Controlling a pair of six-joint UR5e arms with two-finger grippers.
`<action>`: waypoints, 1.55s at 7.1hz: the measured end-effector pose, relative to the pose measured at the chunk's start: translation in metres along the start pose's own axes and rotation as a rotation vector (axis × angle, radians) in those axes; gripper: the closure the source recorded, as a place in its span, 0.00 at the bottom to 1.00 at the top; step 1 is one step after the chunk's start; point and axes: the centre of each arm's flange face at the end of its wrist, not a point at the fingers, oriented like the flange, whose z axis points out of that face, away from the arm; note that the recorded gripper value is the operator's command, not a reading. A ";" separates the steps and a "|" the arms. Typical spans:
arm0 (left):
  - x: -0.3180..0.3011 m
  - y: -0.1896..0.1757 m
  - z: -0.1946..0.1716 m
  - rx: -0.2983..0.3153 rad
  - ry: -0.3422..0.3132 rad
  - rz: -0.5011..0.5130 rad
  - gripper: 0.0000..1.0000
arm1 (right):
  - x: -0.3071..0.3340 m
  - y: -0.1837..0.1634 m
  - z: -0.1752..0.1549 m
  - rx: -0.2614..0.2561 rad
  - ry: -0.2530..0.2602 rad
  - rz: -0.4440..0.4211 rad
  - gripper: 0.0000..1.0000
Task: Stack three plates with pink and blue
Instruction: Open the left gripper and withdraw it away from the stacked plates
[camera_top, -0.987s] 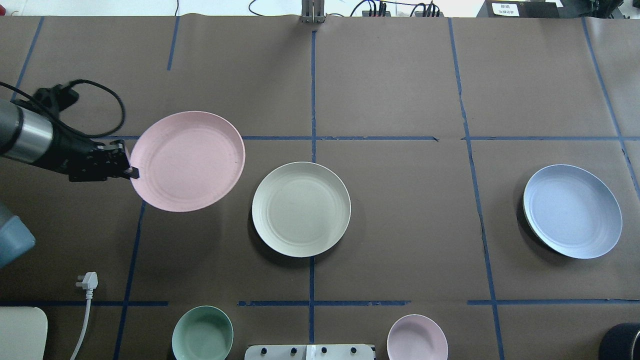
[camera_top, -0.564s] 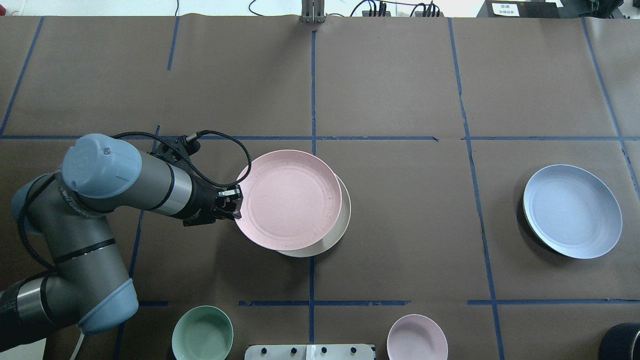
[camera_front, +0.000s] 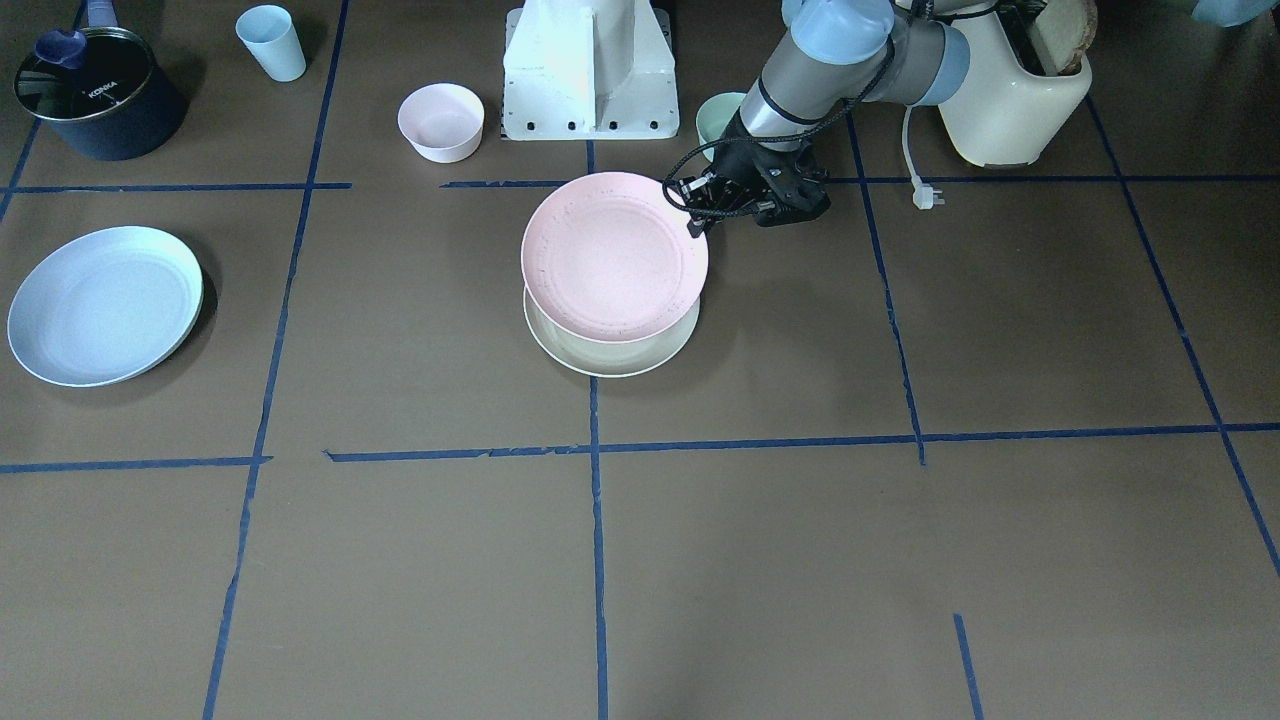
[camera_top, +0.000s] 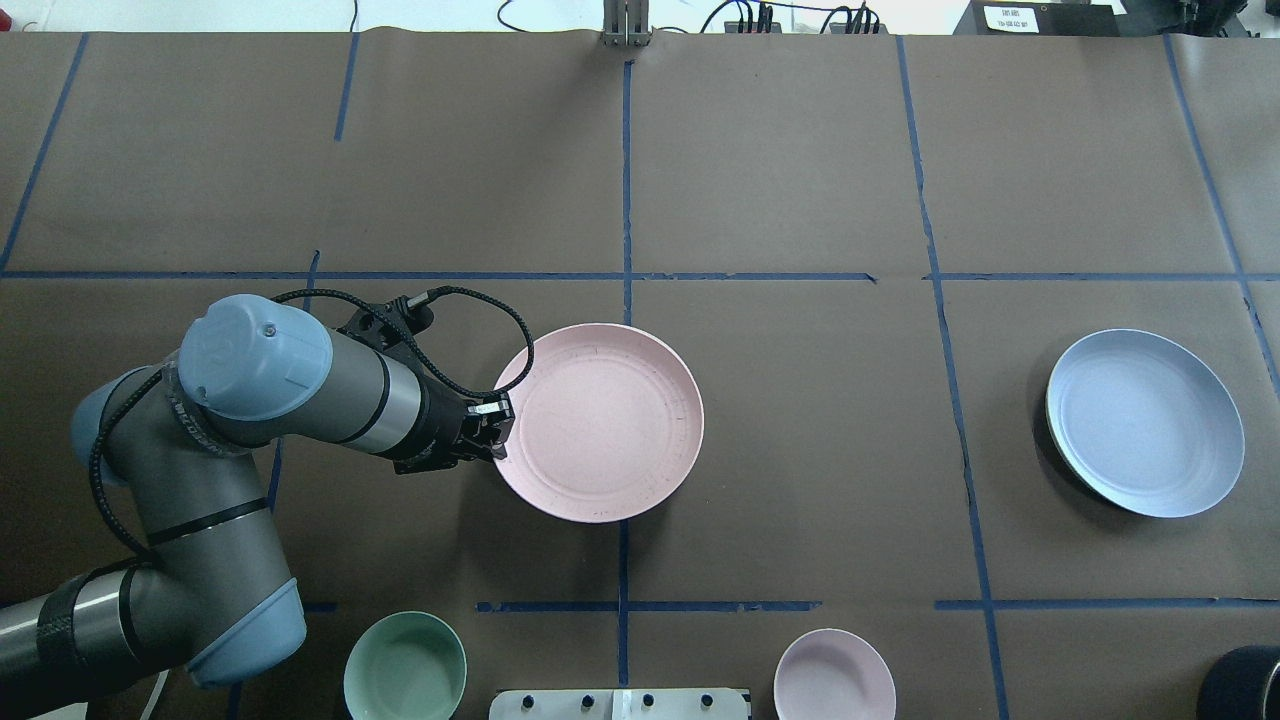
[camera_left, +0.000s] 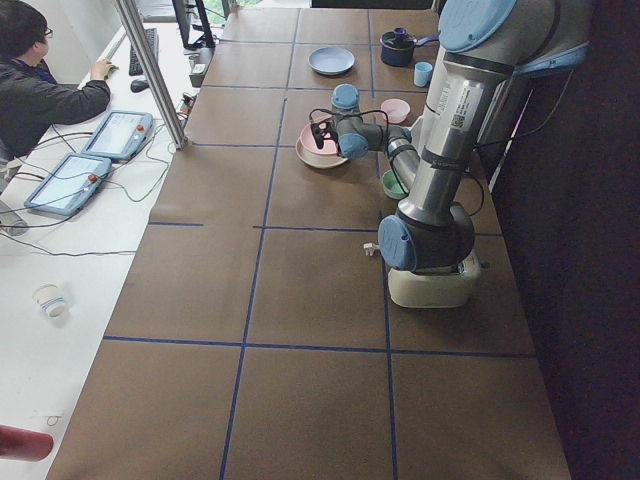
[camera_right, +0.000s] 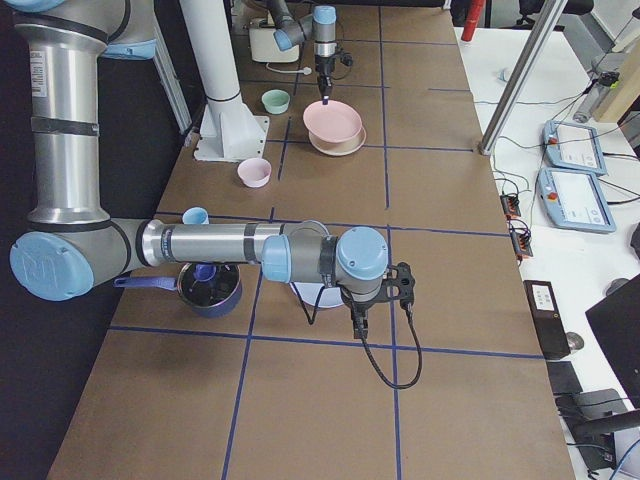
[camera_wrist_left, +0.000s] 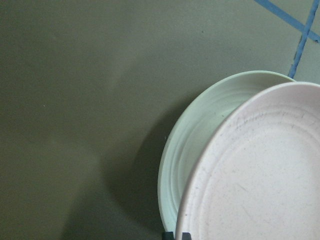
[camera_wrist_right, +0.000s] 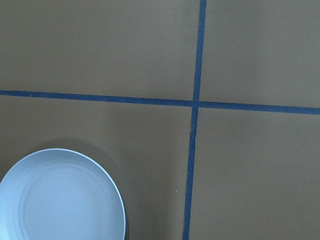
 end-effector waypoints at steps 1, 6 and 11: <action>-0.001 -0.001 0.003 0.001 -0.006 -0.001 0.92 | 0.000 0.000 0.000 0.000 0.000 0.000 0.00; 0.006 -0.003 -0.001 0.021 0.013 0.003 0.00 | -0.001 0.000 0.005 -0.011 0.000 -0.005 0.00; 0.006 -0.021 -0.067 0.032 -0.037 -0.020 0.00 | -0.030 0.028 0.081 0.022 0.016 0.026 0.00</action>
